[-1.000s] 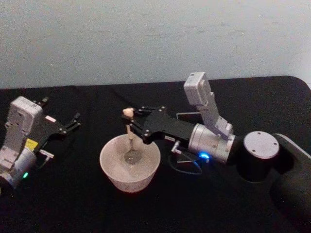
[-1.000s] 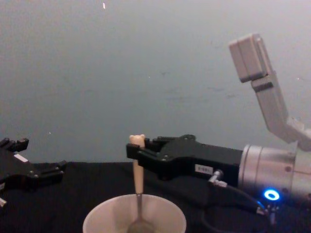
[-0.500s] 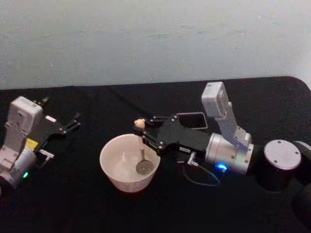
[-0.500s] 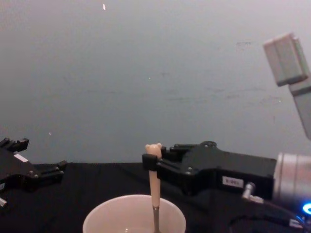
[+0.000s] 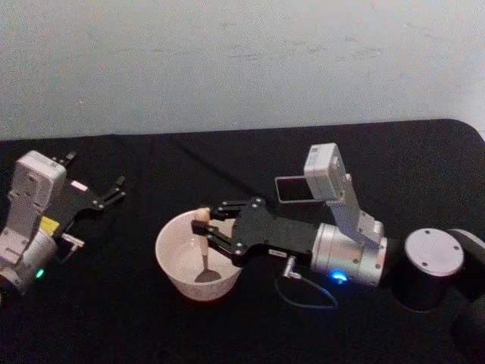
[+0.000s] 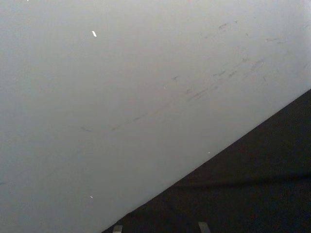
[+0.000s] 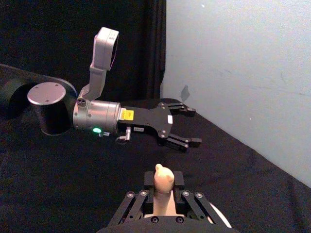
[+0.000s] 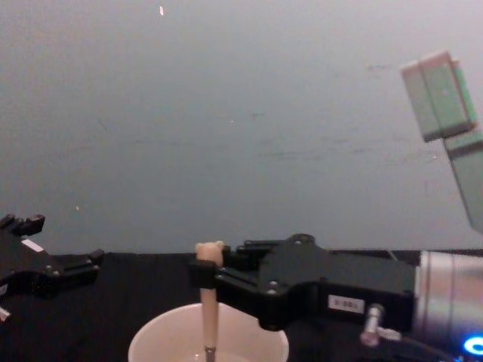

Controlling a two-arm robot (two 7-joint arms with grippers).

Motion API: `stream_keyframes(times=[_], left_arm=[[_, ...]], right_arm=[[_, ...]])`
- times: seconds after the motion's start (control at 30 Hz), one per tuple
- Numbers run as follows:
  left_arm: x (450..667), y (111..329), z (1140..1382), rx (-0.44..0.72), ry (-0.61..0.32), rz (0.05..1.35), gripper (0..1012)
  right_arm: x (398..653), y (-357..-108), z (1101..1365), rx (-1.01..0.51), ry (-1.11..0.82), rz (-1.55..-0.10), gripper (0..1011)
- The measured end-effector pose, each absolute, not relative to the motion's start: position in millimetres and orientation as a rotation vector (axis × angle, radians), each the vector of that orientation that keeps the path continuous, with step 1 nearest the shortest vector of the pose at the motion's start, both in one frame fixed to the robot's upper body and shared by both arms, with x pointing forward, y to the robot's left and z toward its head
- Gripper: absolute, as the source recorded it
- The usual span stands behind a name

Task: Pick up the stirring spoon with one hand, stir inside the cup, then place it back in its original position.

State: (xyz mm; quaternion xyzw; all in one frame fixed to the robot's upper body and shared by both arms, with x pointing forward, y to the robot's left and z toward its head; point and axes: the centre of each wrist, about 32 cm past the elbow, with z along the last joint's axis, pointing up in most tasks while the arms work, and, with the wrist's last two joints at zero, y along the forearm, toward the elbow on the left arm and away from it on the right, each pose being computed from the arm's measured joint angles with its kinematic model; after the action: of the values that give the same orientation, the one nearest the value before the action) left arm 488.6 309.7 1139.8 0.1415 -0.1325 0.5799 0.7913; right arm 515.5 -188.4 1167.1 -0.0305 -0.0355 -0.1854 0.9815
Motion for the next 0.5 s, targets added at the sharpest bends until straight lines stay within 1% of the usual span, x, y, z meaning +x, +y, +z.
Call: stream_keyframes(times=[0.2, 0.5], left_arm=[[488.6, 309.7, 1139.8, 0.304, -0.285, 1.248, 1001], [488.6, 309.7, 1139.8, 0.304, -0.285, 1.248, 1001]], right_arm=[[523.6, -174.7, 1167.9, -0.051, -0.065, -0.378, 228], [539.6, -163.4, 1168.6, -0.052, -0.068, -0.415, 228]])
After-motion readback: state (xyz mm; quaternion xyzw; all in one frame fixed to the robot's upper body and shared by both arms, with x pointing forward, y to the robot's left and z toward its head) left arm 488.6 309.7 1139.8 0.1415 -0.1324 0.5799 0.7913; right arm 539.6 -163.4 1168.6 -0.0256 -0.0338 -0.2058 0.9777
